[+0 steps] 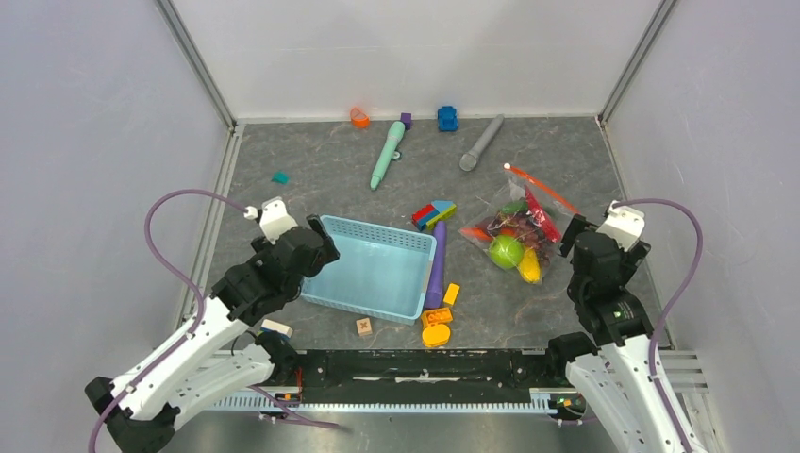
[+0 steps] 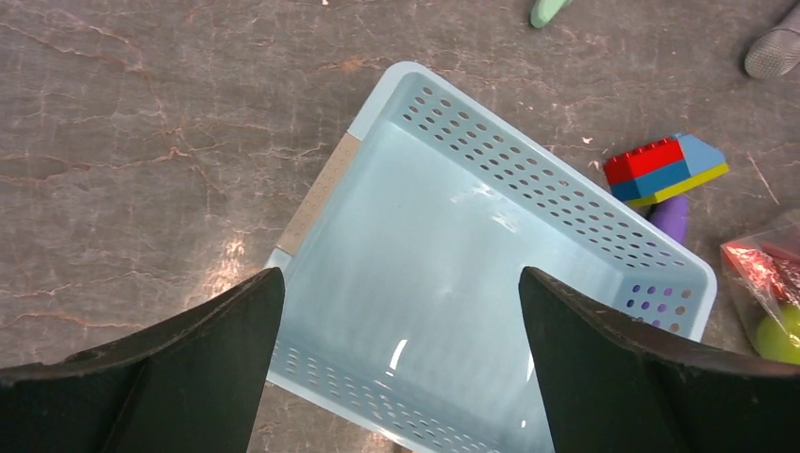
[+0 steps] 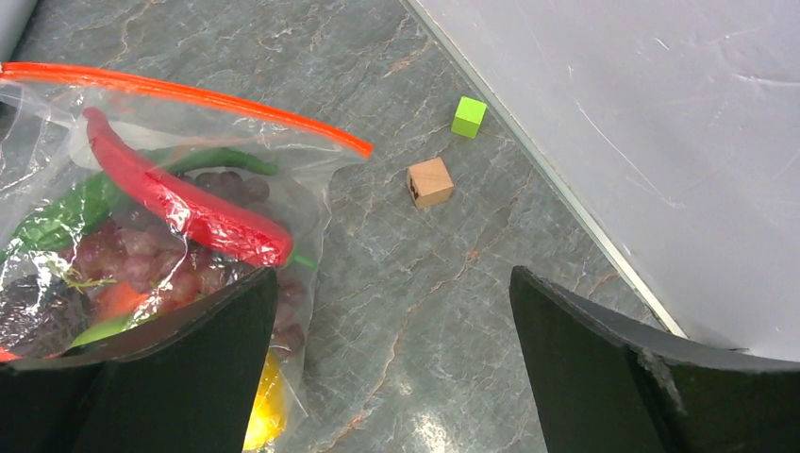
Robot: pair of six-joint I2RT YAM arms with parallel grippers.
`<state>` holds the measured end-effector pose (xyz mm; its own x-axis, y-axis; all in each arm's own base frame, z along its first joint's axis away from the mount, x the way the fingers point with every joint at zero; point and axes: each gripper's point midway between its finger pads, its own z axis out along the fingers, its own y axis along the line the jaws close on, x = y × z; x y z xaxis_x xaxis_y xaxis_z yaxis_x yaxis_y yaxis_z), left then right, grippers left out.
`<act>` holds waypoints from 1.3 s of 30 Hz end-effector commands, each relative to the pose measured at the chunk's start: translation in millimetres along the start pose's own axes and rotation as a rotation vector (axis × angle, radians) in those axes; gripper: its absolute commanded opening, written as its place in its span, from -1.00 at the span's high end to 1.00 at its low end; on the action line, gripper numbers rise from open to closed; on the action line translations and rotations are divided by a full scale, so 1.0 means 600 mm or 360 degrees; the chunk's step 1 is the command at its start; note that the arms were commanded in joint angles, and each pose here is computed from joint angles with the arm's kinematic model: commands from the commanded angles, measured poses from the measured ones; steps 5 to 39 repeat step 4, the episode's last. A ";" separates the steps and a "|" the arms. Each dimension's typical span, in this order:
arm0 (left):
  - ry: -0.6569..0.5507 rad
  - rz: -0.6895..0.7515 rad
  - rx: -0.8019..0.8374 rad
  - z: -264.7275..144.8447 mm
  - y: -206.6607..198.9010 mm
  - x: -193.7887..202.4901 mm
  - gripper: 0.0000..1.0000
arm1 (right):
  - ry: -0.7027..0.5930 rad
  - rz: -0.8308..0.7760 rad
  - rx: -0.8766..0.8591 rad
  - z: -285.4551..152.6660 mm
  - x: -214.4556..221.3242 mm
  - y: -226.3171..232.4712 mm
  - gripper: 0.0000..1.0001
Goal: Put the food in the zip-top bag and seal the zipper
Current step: Reset both arms
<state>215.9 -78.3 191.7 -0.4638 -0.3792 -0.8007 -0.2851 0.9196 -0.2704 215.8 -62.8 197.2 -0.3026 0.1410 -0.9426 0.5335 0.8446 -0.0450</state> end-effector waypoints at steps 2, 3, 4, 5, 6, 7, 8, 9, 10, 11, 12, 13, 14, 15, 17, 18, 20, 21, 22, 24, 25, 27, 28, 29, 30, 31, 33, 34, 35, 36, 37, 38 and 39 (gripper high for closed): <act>-0.0038 -0.0023 0.0091 -0.004 -0.020 -0.017 -0.99 | -0.0051 0.0028 -0.0027 0.001 -0.011 0.005 -0.96; -0.0040 -0.0024 0.0091 -0.004 -0.020 -0.018 -0.99 | -0.0054 0.0033 -0.0027 0.001 -0.012 0.005 -0.96; -0.0040 -0.0025 0.0092 -0.004 -0.020 -0.017 -0.99 | -0.0054 0.0032 -0.0035 0.001 -0.012 0.007 -0.96; -0.0040 -0.0025 0.0092 -0.004 -0.020 -0.017 -0.99 | -0.0054 0.0032 -0.0035 0.001 -0.012 0.007 -0.96; -0.0040 -0.0025 0.0092 -0.004 -0.020 -0.017 -0.99 | -0.0054 0.0032 -0.0035 0.001 -0.012 0.007 -0.96; -0.0040 -0.0025 0.0092 -0.004 -0.020 -0.017 -0.99 | -0.0054 0.0032 -0.0035 0.001 -0.012 0.007 -0.96; -0.0040 -0.0025 0.0092 -0.004 -0.020 -0.017 -0.99 | -0.0054 0.0032 -0.0035 0.001 -0.012 0.007 -0.96; -0.0040 -0.0025 0.0092 -0.004 -0.020 -0.017 -0.99 | -0.0054 0.0032 -0.0035 0.001 -0.012 0.007 -0.96; -0.0040 -0.0025 0.0092 -0.004 -0.020 -0.017 -0.99 | -0.0054 0.0032 -0.0035 0.001 -0.012 0.007 -0.96; -0.0040 -0.0025 0.0092 -0.004 -0.020 -0.017 -0.99 | -0.0054 0.0032 -0.0035 0.001 -0.012 0.007 -0.96; -0.0040 -0.0025 0.0092 -0.004 -0.020 -0.017 -0.99 | -0.0054 0.0032 -0.0035 0.001 -0.012 0.007 -0.96; -0.0040 -0.0025 0.0092 -0.004 -0.020 -0.017 -0.99 | -0.0054 0.0032 -0.0035 0.001 -0.012 0.007 -0.96; -0.0040 -0.0025 0.0092 -0.004 -0.020 -0.017 -0.99 | -0.0054 0.0032 -0.0035 0.001 -0.012 0.007 -0.96; -0.0040 -0.0025 0.0092 -0.004 -0.020 -0.017 -0.99 | -0.0054 0.0032 -0.0035 0.001 -0.012 0.007 -0.96; -0.0040 -0.0025 0.0092 -0.004 -0.020 -0.017 -0.99 | -0.0054 0.0032 -0.0035 0.001 -0.012 0.007 -0.96; -0.0040 -0.0025 0.0092 -0.004 -0.020 -0.017 -0.99 | -0.0054 0.0032 -0.0035 0.001 -0.012 0.007 -0.96; -0.0040 -0.0025 0.0092 -0.004 -0.020 -0.017 -0.99 | -0.0054 0.0032 -0.0035 0.001 -0.012 0.007 -0.96; -0.0040 -0.0025 0.0092 -0.004 -0.020 -0.017 -0.99 | -0.0054 0.0032 -0.0035 0.001 -0.012 0.007 -0.96; -0.0040 -0.0025 0.0092 -0.004 -0.020 -0.017 -0.99 | -0.0054 0.0032 -0.0035 0.001 -0.012 0.007 -0.96; -0.0040 -0.0025 0.0092 -0.004 -0.020 -0.017 -0.99 | -0.0054 0.0032 -0.0035 0.001 -0.012 0.007 -0.96; -0.0040 -0.0025 0.0092 -0.004 -0.020 -0.017 -0.99 | -0.0054 0.0032 -0.0035 0.001 -0.012 0.007 -0.96; -0.0040 -0.0025 0.0092 -0.004 -0.020 -0.017 -0.99 | -0.0054 0.0032 -0.0035 0.001 -0.012 0.007 -0.96; -0.0040 -0.0025 0.0092 -0.004 -0.020 -0.017 -0.99 | -0.0054 0.0032 -0.0035 0.001 -0.012 0.007 -0.96; -0.0040 -0.0025 0.0092 -0.004 -0.020 -0.017 -0.99 | -0.0054 0.0032 -0.0035 0.001 -0.012 0.007 -0.96; -0.0040 -0.0025 0.0092 -0.004 -0.020 -0.017 -0.99 | -0.0054 0.0032 -0.0035 0.001 -0.012 0.007 -0.96; -0.0040 -0.0025 0.0092 -0.004 -0.020 -0.017 -0.99 | -0.0054 0.0032 -0.0035 0.001 -0.012 0.007 -0.96; -0.0040 -0.0025 0.0092 -0.004 -0.020 -0.017 -0.99 | -0.0054 0.0032 -0.0035 0.001 -0.012 0.007 -0.96; -0.0040 -0.0025 0.0092 -0.004 -0.020 -0.017 -0.99 | -0.0054 0.0032 -0.0035 0.001 -0.012 0.007 -0.96; -0.0040 -0.0025 0.0092 -0.004 -0.020 -0.017 -0.99 | -0.0054 0.0032 -0.0035 0.001 -0.012 0.007 -0.96; -0.0040 -0.0025 0.0092 -0.004 -0.020 -0.017 -0.99 | -0.0054 0.0032 -0.0035 0.001 -0.012 0.007 -0.96; -0.0040 -0.0025 0.0092 -0.004 -0.020 -0.017 -0.99 | -0.0054 0.0032 -0.0035 0.001 -0.012 0.007 -0.96; -0.0040 -0.0025 0.0092 -0.004 -0.020 -0.017 -0.99 | -0.0054 0.0032 -0.0035 0.001 -0.012 0.007 -0.96; -0.0040 -0.0025 0.0092 -0.004 -0.020 -0.017 -0.99 | -0.0054 0.0032 -0.0035 0.001 -0.012 0.007 -0.96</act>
